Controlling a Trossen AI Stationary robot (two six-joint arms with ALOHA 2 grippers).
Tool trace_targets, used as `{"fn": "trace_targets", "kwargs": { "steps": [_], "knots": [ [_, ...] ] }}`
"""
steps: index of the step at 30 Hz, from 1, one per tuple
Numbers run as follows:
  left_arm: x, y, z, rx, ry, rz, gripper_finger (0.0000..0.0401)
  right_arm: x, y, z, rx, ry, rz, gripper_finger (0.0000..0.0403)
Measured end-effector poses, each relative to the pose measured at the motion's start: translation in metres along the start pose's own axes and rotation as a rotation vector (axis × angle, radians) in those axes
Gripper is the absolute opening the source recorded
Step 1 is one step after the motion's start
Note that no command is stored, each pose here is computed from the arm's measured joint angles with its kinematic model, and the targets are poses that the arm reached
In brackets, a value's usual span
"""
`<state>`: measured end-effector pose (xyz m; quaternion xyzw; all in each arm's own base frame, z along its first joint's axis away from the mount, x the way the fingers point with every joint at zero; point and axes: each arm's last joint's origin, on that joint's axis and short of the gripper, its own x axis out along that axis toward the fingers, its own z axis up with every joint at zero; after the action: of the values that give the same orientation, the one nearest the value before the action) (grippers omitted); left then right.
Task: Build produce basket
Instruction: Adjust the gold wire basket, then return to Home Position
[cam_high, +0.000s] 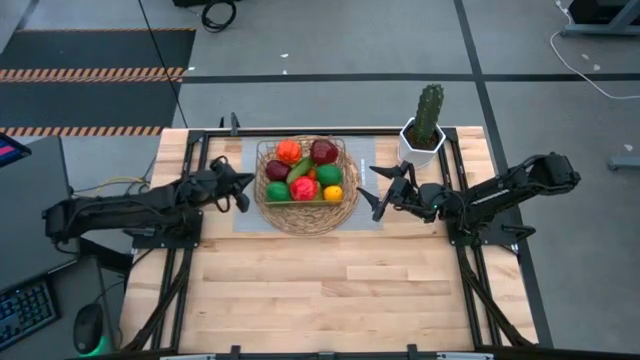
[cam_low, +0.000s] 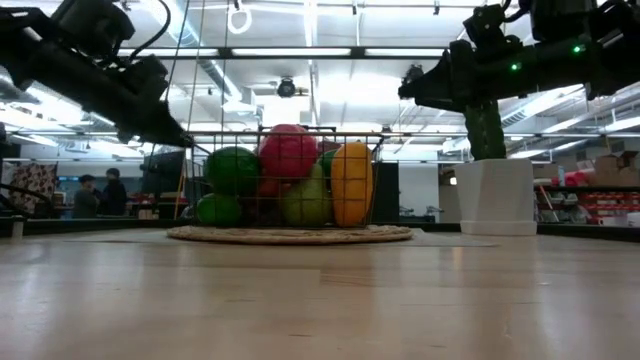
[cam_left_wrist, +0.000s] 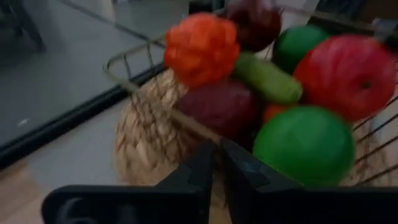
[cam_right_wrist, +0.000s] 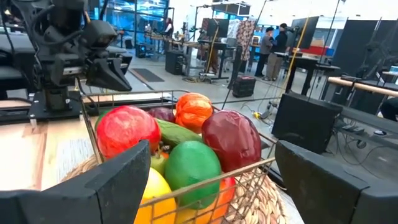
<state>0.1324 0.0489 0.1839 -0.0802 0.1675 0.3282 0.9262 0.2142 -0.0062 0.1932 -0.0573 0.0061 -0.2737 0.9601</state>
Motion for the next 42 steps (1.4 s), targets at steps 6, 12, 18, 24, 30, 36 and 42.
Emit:
{"fn": "trace_targets", "kwargs": {
  "steps": [6, 12, 18, 24, 30, 36, 42],
  "knots": [
    [0.006, -0.004, 0.002, 0.010, -0.019, -0.011, 0.0022, 0.000, 0.000, 0.000, 0.000, 0.000, 0.000, 0.0348],
    [0.011, -0.005, 0.000, 0.011, 0.003, -0.006, 0.0018, 0.000, 0.000, -0.001, -0.004, 0.005, 0.001, 0.0348],
    [0.007, -0.004, 0.009, 0.039, -0.077, 0.003, 0.0018, 0.000, 0.000, -0.001, -0.009, 0.009, -0.015, 0.0348],
    [-0.001, -0.006, 0.036, 0.055, -0.130, 0.019, 0.0018, 0.001, -0.003, -0.003, -0.020, 0.028, -0.073, 0.0348],
    [-0.007, -0.015, 0.048, 0.085, -0.138, -0.082, 0.0011, 0.001, -0.004, -0.002, 0.013, 0.023, -0.074, 0.0348],
    [-0.017, -0.024, 0.050, 0.059, -0.162, -0.173, 0.0008, 0.000, -0.001, 0.004, 0.113, -0.028, 0.070, 0.0348],
    [-0.027, -0.035, 0.053, 0.046, -0.204, -0.293, 0.0009, 0.000, -0.004, 0.016, 0.180, -0.003, 0.164, 0.0348]
  ]
}}
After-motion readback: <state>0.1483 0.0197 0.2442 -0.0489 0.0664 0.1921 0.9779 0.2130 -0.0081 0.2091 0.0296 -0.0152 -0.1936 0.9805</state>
